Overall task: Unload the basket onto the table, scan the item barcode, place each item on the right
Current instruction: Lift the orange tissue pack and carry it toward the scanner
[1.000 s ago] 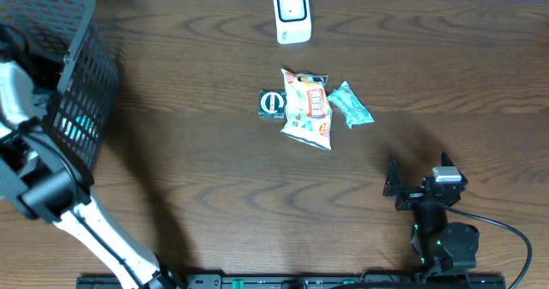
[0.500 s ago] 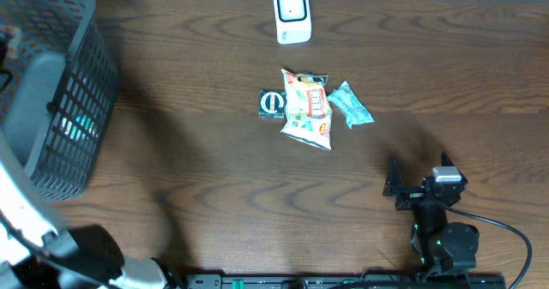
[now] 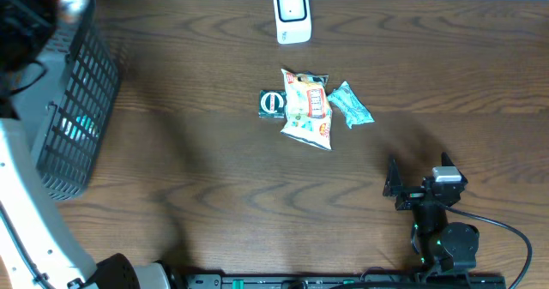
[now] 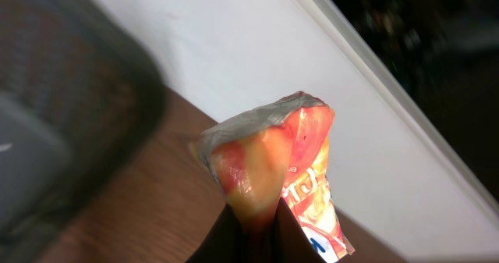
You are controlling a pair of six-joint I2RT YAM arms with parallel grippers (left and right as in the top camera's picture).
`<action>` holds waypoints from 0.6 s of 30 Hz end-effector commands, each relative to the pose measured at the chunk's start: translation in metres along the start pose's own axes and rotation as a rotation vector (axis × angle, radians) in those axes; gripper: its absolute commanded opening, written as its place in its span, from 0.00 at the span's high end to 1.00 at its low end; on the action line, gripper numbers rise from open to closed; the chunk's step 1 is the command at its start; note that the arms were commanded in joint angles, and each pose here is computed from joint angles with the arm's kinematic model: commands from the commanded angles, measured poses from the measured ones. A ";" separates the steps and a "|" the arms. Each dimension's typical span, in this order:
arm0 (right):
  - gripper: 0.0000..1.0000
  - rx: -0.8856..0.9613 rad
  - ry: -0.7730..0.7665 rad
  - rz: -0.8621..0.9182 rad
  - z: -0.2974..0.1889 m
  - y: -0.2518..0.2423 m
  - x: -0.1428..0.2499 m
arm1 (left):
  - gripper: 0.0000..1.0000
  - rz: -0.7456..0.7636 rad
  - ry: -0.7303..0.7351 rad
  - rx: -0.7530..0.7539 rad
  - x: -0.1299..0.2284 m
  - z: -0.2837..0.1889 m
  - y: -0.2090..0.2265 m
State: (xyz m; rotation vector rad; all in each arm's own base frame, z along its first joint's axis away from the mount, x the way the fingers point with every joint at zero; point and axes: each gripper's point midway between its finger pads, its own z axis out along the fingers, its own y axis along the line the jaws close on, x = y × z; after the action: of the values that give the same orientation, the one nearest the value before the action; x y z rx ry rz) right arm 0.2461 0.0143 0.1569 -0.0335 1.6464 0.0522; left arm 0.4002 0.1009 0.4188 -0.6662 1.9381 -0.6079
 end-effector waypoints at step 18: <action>0.01 0.003 0.000 0.004 0.000 -0.001 0.000 | 0.93 0.731 0.302 0.241 0.135 0.051 -0.104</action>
State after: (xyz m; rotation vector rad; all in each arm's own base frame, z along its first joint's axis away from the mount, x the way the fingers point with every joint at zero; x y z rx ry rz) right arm 0.2461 0.0142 0.1569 -0.0332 1.6464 0.0518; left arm 0.4112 -0.0592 0.4021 0.0940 2.1094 -0.5624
